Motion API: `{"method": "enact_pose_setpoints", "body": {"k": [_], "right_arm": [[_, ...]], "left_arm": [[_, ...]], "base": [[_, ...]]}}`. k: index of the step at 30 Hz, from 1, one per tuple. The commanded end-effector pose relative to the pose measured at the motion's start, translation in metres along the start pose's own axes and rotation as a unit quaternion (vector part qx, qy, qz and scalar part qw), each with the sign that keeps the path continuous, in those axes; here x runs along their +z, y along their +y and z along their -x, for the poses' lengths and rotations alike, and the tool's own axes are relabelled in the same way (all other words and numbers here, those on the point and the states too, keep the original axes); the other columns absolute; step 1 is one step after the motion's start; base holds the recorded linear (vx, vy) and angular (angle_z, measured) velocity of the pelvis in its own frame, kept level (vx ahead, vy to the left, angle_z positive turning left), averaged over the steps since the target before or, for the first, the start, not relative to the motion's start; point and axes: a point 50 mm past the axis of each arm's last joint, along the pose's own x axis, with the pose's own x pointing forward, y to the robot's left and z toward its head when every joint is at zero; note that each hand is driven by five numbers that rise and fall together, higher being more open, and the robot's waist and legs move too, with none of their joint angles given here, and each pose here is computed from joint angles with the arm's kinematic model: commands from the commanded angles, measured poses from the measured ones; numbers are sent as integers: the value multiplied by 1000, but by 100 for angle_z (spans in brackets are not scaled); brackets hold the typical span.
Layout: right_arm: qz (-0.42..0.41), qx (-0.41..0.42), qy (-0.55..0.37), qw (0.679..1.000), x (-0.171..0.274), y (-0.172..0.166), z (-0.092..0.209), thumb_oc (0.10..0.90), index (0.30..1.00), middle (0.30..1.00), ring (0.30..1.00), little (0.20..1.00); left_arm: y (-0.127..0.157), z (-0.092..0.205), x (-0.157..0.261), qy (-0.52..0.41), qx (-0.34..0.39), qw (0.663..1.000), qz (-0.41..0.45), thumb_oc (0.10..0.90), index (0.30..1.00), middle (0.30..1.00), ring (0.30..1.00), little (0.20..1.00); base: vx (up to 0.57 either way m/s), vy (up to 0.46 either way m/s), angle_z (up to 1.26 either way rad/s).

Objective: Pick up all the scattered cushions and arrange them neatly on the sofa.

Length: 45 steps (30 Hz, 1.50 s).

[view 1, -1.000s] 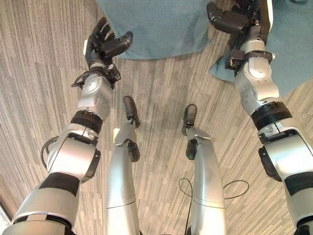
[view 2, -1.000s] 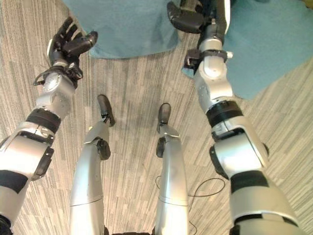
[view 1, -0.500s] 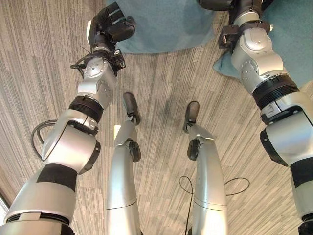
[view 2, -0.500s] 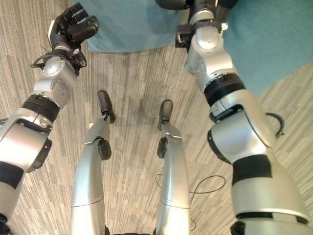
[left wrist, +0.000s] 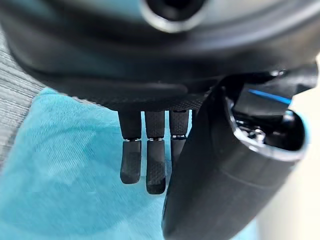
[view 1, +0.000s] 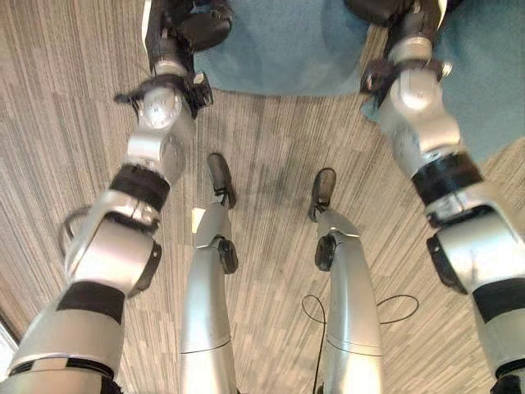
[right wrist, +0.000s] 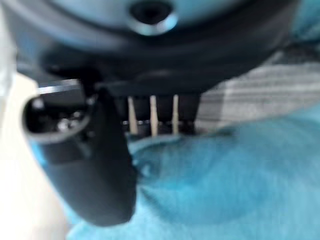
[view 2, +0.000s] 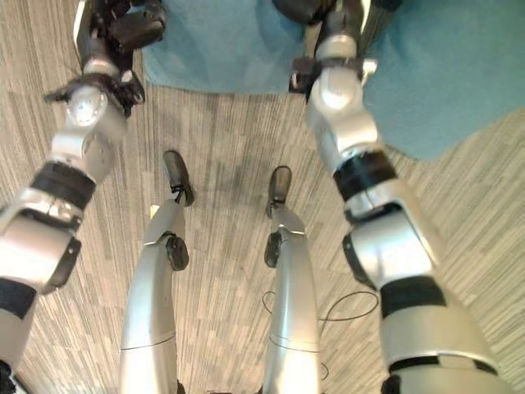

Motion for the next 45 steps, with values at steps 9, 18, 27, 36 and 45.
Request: {"method": "enact_pose_setpoints", "body": {"k": [9,18,27,36,45], "right_arm": [[-9,-7,-98,995,-23,-11,60,400,300,300,300,300],[50,18,-79,995,-48,-28,94,400,300,300,300,300],[63,70,-86,992,-47,-40,120,400,300,300,300,300],[-45,147,-66,986,-38,-52,140,400,300,300,300,300],[-84,203,-38,975,-36,-65,154,400,300,300,300,300]], "left_arm": [[47,68,-54,-22,67,996,56,400,300,300,300,300],[73,118,-101,56,93,993,50,800,900,900,900,900],[101,179,-158,192,156,968,50,800,900,900,900,900],[125,206,-171,237,187,953,-14,800,900,900,900,900],[134,196,-147,179,186,966,-28,800,900,900,900,900]], "base": [[-9,63,1],[12,48,5],[14,21,7],[111,6,-2],[70,4,-5]]}}
